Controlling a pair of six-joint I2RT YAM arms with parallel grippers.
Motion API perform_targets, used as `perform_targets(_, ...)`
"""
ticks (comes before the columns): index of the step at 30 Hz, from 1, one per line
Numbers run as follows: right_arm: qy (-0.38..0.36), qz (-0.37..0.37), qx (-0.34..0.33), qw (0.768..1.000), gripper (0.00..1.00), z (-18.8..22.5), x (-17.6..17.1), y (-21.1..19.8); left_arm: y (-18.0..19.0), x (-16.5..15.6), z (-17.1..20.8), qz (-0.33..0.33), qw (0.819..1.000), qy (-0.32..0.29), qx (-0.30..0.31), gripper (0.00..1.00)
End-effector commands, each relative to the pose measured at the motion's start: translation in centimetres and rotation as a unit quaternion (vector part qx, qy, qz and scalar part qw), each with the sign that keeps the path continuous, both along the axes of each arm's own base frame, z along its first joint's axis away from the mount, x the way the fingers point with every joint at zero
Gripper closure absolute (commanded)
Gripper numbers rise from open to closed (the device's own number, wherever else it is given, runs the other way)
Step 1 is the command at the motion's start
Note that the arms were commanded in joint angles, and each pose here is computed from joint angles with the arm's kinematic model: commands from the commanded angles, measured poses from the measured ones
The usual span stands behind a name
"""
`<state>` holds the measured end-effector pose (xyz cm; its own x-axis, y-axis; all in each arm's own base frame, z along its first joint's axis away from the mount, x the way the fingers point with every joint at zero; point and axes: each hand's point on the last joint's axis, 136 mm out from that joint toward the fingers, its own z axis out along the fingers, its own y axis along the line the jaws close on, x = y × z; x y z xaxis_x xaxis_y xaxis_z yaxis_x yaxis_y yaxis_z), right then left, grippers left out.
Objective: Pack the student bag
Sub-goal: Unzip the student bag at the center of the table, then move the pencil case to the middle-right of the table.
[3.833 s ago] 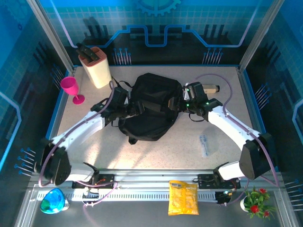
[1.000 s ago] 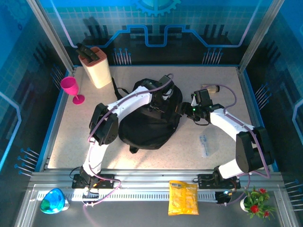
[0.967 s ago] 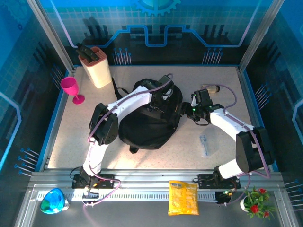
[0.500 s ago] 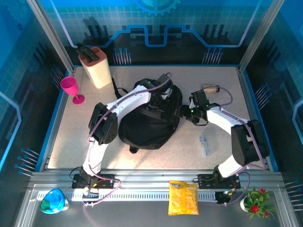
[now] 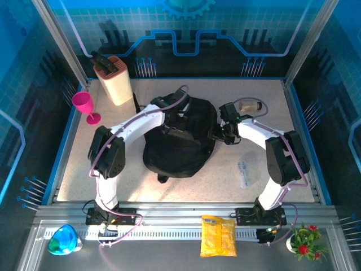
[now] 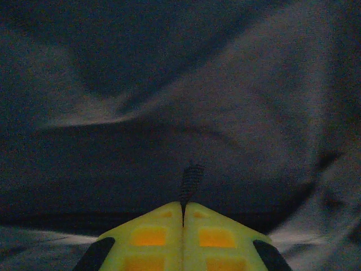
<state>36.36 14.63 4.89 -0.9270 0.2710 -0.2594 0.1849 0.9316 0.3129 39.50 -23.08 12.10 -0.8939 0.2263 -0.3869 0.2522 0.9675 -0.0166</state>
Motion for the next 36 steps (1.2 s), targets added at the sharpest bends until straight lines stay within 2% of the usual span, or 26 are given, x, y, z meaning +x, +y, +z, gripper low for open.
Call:
perform_targets(1, 0.016, -0.020, -0.077, 0.997, 0.49, -1.2, 0.3, -2.7, 5.7, 1.2, 1.1, 0.083, 0.996, -0.028, 0.019, 1.00)
perform_targets(6, -0.012, -0.005, -0.075, 0.997, 0.50, -0.8, 3.2, -2.0, 11.0, 0.4, 1.1, 0.169, 0.985, -0.018, 0.014, 1.00)
perform_targets(10, -0.044, 0.034, -0.025, 0.998, 0.48, 0.9, 4.6, 0.5, 11.0, -0.4, 1.5, 0.182, 0.983, -0.020, -0.028, 0.99)
perform_targets(14, -0.078, 0.043, -0.027, 0.996, 0.40, 4.3, 4.1, 0.2, 11.3, -1.0, 2.8, 0.199, 0.978, -0.040, -0.046, 0.56)
perform_targets(15, -0.084, 0.040, -0.040, 0.995, 0.37, 5.0, 3.6, -0.5, 11.6, -1.1, 3.4, 0.205, 0.976, -0.051, -0.048, 0.45)
perform_targets(17, -0.083, 0.032, -0.071, 0.993, 0.30, 5.6, 2.1, -2.2, 12.2, -1.3, 4.5, 0.216, 0.972, -0.073, -0.058, 0.32)
perform_targets(23, -0.019, -0.019, -0.168, 0.985, 0.17, 4.3, -5.3, -8.0, 13.1, -1.8, 7.7, 0.224, 0.959, -0.141, -0.103, 0.10)
perform_targets(27, 0.027, -0.048, -0.189, 0.980, 0.12, 3.0, -9.9, -10.0, 13.0, -2.1, 8.4, 0.214, 0.955, -0.166, -0.123, 0.02)
perform_targets(30, 0.063, -0.060, -0.197, 0.977, 0.10, 1.8, -12.9, -10.9, 12.9, -2.2, 8.3, 0.207, 0.955, -0.170, -0.128, 0.01)
perform_targets(36, 0.120, -0.076, -0.171, 0.975, 0.10, -0.9, -16.6, -10.7, 12.7, -2.5, 7.9, 0.198, 0.956, -0.168, -0.134, 0.01)
